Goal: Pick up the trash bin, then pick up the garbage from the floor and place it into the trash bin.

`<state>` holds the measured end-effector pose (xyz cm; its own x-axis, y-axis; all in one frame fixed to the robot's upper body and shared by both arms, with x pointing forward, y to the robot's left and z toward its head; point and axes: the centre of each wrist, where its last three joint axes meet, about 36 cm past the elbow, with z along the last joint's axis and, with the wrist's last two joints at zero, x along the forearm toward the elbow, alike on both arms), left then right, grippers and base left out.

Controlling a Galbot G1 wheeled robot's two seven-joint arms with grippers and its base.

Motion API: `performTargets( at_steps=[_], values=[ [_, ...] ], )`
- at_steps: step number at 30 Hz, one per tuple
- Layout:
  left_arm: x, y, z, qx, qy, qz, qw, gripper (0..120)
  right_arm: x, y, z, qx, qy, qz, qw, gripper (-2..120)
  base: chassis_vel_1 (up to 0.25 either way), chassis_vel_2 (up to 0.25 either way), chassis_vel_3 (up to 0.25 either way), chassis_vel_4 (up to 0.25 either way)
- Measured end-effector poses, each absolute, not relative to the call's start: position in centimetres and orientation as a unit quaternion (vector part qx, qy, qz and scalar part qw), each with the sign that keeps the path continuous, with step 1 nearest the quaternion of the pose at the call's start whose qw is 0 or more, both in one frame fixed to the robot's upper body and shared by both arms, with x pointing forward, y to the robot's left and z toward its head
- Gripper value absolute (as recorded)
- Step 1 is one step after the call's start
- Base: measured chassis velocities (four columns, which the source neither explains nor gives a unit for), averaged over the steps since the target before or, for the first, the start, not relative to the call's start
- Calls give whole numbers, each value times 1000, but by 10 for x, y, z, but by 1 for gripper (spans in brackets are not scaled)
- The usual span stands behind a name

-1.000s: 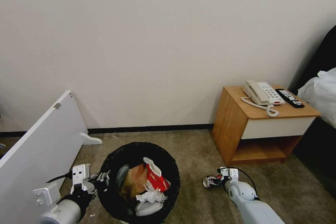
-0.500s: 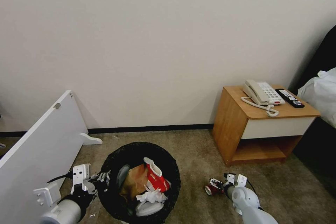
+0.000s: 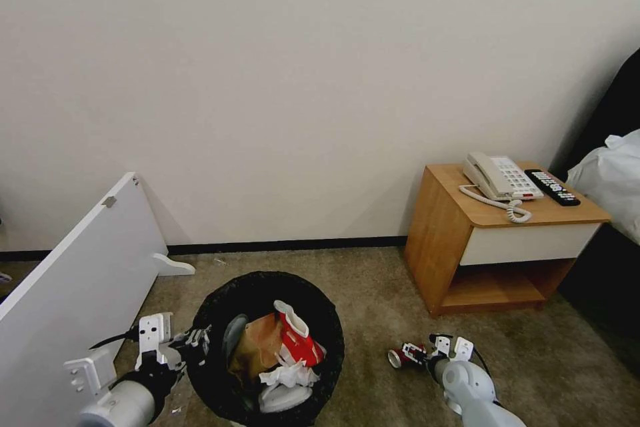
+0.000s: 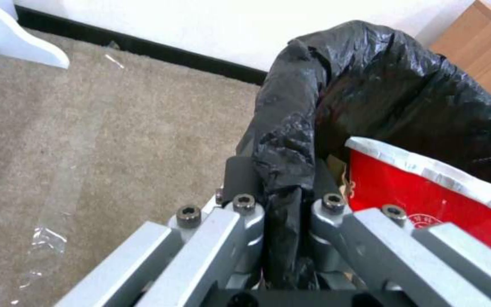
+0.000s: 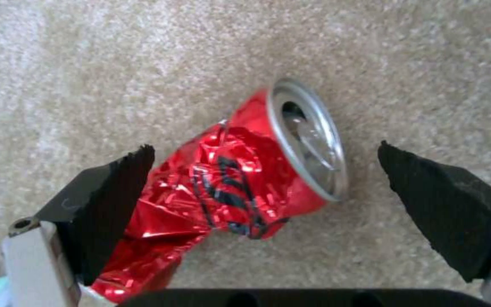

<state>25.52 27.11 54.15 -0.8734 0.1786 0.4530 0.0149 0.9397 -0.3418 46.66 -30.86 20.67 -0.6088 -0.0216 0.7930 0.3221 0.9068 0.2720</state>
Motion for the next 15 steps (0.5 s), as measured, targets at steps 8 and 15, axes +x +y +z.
performTargets(
  at_steps=[8,15],
  values=[
    [256,271,543,-53,-954,167,244,4,467,-312,206,-87,-876,-182,438,87,0,0,0,0],
    [258,270,544,-55,-954,168,241,4,466,-313,203,-89,-876,-172,442,57,0,0,0,0]
  ],
)
